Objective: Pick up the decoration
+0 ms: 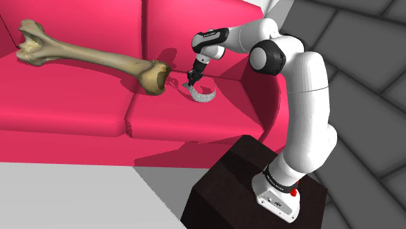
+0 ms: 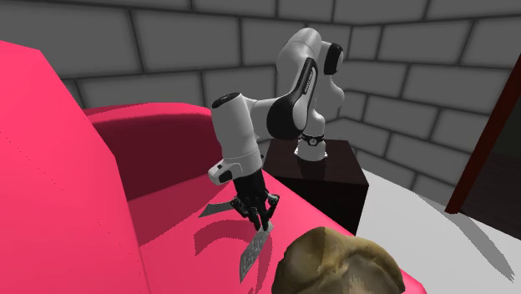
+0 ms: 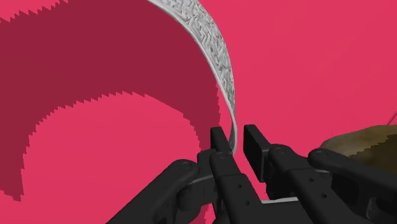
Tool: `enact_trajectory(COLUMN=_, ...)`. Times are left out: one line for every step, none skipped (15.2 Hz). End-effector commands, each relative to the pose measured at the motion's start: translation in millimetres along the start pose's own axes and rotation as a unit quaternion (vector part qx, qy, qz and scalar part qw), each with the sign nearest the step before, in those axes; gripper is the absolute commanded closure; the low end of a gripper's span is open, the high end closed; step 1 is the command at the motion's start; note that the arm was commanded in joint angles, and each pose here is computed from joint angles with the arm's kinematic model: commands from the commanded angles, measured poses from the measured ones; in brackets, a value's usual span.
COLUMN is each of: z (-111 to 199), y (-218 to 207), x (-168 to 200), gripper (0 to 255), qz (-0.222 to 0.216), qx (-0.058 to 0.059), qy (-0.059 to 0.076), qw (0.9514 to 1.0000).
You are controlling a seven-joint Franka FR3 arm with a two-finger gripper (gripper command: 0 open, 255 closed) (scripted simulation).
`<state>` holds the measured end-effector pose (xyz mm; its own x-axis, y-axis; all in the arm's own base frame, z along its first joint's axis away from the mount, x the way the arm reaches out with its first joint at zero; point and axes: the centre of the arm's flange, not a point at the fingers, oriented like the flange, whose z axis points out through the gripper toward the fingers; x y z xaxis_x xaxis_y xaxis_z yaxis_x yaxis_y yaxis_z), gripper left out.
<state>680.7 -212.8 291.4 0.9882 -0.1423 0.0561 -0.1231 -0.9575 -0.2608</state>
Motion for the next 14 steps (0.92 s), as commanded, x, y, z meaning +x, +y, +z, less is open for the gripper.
enact_trajectory(z=0.2, y=0.1, x=0.1, gripper=255, qz=0.0, qx=0.0, qy=0.0, qw=1.0)
enact_trajectory(z=0.1, y=0.1, x=0.1, gripper=255, qz=0.0, qx=0.0, qy=0.0, qw=1.0)
enact_trajectory(z=0.1, y=0.1, x=0.1, gripper=255, qz=0.0, qx=0.0, qy=0.0, qw=1.0)
enact_trajectory(z=0.1, y=0.1, x=0.1, gripper=255, qz=0.0, qx=0.0, qy=0.0, qw=1.0)
enact_trajectory(z=0.1, y=0.1, x=0.1, gripper=255, qz=0.0, qx=0.0, qy=0.0, qw=1.0)
enact_trajectory(z=0.1, y=0.1, x=0.1, gripper=255, qz=0.0, qx=0.0, qy=0.0, qw=1.0)
enact_trajectory(z=0.0, y=0.2, x=0.1, gripper=255, qz=0.0, qx=0.0, qy=0.0, qw=1.0)
enact_trajectory(z=-5.1, y=-1.2, x=0.4, gripper=255, qz=0.0, qx=0.0, qy=0.0, qw=1.0)
enact_trajectory(z=-10.2, y=-2.6, x=0.7, gripper=255, qz=0.0, qx=0.0, qy=0.0, qw=1.0)
enact_trajectory(z=-15.3, y=-4.0, x=1.0, gripper=255, qz=0.0, qx=0.0, qy=0.0, qw=1.0)
enact_trajectory(z=-20.3, y=-5.3, x=1.2, gripper=255, qz=0.0, qx=0.0, qy=0.0, qw=1.0)
enact_trajectory(z=-25.4, y=-6.7, x=1.6, gripper=255, qz=0.0, qx=0.0, qy=0.0, qw=1.0)
enact_trajectory(z=-30.5, y=-8.1, x=1.9, gripper=255, qz=0.0, qx=0.0, qy=0.0, qw=1.0)
enact_trajectory(z=-35.6, y=-9.5, x=2.2, gripper=255, qz=0.0, qx=0.0, qy=0.0, qw=1.0)
